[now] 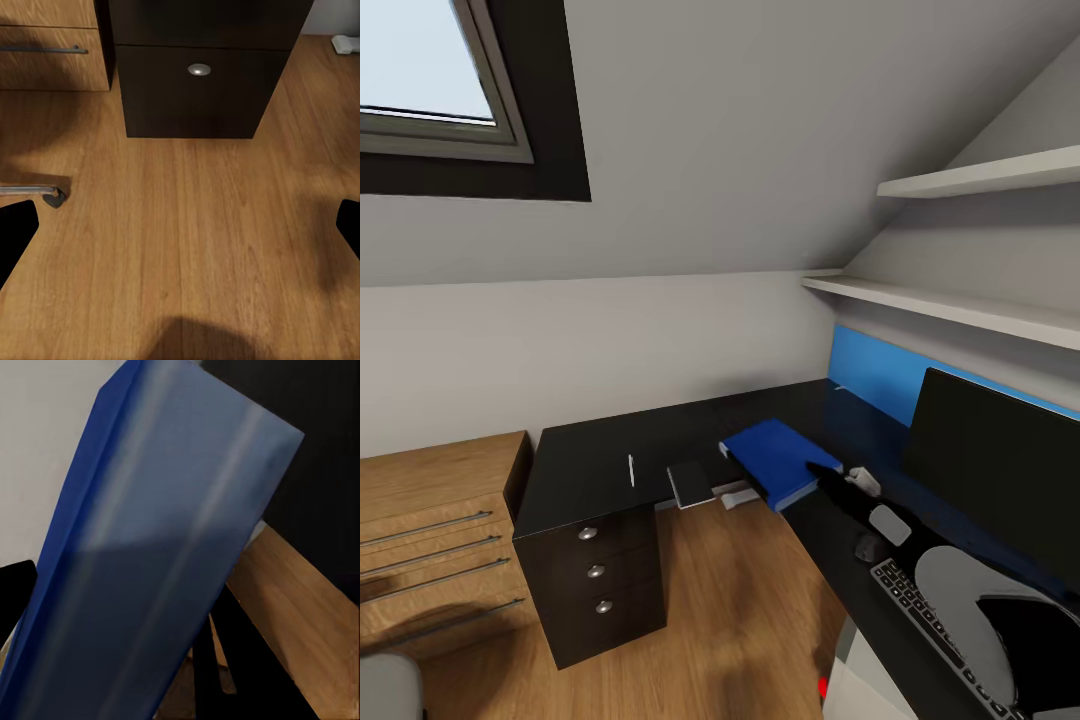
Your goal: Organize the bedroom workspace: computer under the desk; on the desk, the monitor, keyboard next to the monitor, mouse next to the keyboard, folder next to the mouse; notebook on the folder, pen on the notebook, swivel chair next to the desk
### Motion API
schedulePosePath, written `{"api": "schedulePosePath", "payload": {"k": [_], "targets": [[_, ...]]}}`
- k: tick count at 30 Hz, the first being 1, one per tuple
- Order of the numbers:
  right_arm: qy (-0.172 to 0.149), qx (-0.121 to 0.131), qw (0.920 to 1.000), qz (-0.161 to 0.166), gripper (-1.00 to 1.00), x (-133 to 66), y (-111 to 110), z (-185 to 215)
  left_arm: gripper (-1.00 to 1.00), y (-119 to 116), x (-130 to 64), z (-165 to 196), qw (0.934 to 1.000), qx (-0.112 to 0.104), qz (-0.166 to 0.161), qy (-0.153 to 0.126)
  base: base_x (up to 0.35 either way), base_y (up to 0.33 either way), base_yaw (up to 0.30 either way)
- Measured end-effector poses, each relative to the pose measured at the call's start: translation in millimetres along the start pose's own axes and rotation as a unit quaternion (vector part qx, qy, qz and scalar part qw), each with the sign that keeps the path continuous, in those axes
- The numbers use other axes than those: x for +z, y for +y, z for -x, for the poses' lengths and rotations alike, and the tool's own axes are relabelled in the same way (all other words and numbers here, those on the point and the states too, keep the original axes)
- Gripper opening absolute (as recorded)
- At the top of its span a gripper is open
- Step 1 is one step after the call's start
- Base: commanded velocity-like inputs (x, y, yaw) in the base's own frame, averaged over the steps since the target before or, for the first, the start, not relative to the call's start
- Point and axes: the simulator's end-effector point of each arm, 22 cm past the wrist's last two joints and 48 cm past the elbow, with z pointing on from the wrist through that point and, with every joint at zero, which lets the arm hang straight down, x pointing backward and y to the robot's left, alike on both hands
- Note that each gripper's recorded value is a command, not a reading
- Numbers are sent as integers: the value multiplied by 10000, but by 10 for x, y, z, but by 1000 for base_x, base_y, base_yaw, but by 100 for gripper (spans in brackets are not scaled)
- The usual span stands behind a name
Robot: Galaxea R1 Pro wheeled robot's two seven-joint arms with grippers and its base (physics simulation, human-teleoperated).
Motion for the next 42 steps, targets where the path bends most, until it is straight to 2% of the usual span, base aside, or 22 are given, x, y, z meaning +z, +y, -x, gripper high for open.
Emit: {"api": "schedulePosePath", "payload": {"k": [3, 7, 13, 27, 35, 39, 42], "targets": [[-81, -8, 9993, -365, -100, 19, -117, -12, 100, -2, 0, 2, 10000, 0, -3, -3, 0, 0, 0], [-175, -24, 9987, -476, -100, 40, -116, -24, 100, -3, 1, 3, 10000, 0, -6, -5, 0, 0, 0], [-415, -56, 9953, -875, -100, 23, -265, 55, 100, 4, 0, 2, 10000, 1, 4, -4, 0, -6, 0], [-537, -60, 9942, -934, -100, 30, -256, 71, 100, 13, 2, 5, 10000, 5, 12, -7, 0, -13, 0], [-1121, -188, 9886, -986, -100, 34, -192, 87, 100, 14, 1, 5, 10000, 6, 13, -7, 0, 0, 0], [-1653, -298, 9792, -1138, -100, -24, -201, 156, 100, 14, 2, 6, 10000, 5, 13, -7, 0, 0, 0], [-2079, -339, 9677, -1385, -100, -114, -272, 245, 100, 14, 2, 6, 10000, 5, 13, -8, 0, 0, 0]]}}
